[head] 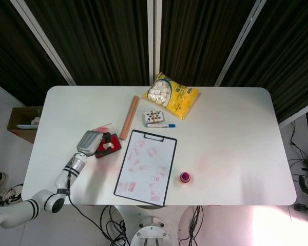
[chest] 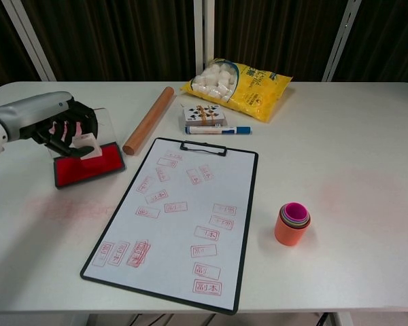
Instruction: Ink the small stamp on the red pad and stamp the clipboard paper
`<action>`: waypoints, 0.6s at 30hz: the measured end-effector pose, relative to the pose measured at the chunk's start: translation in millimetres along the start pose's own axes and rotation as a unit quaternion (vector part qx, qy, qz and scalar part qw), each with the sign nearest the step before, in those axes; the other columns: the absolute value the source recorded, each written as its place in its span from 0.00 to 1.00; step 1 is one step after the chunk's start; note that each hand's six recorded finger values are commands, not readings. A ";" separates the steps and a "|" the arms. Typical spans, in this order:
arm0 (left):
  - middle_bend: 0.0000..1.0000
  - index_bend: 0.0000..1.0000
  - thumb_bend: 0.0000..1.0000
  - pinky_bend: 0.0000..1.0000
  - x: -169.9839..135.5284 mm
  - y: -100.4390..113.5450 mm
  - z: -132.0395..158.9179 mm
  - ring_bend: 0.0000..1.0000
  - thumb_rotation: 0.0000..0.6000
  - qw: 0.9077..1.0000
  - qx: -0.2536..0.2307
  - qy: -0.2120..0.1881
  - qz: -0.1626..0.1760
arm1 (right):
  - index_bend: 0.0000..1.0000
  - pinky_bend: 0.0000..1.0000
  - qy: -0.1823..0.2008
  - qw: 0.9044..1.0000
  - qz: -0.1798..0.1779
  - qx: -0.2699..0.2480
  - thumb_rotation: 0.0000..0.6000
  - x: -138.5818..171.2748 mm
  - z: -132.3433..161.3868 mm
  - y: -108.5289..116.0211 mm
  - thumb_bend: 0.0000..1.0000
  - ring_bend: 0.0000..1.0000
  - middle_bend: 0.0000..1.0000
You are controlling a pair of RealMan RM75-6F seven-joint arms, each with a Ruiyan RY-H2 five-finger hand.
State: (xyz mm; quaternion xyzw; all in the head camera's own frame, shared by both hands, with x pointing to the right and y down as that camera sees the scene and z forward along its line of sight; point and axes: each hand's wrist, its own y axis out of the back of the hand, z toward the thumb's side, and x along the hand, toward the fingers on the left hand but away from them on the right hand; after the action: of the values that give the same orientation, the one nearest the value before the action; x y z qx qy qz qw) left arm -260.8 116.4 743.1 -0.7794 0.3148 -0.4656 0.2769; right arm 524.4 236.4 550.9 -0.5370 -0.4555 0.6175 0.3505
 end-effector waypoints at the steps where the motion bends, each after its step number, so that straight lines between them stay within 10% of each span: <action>1: 0.69 0.66 0.41 0.66 -1.3 2.4 7.6 0.62 1.00 1.000 -0.003 -0.009 0.001 | 0.00 0.00 0.001 1.000 0.000 -0.001 1.00 0.0 0.0 0.1 0.33 0.00 0.00; 9: 0.69 0.66 0.41 0.66 -6.3 14.8 86.3 0.62 1.00 0.996 0.003 -0.092 0.005 | 0.00 0.00 0.008 1.000 0.002 -0.005 1.00 2.5 1.0 -0.6 0.33 0.00 0.00; 18: 0.69 0.66 0.41 0.66 15.5 -23.0 130.6 0.62 1.00 0.993 0.013 -0.119 -0.016 | 0.00 0.00 0.004 1.000 -0.001 -0.007 1.00 4.7 -4.9 3.9 0.32 0.00 0.00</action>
State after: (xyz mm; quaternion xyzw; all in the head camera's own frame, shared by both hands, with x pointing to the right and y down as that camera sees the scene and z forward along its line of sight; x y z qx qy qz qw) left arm -132.2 137.8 714.4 -0.8302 0.2611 -0.3783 0.3153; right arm 528.6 240.3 545.6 -0.5413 -0.4589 0.6118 0.3495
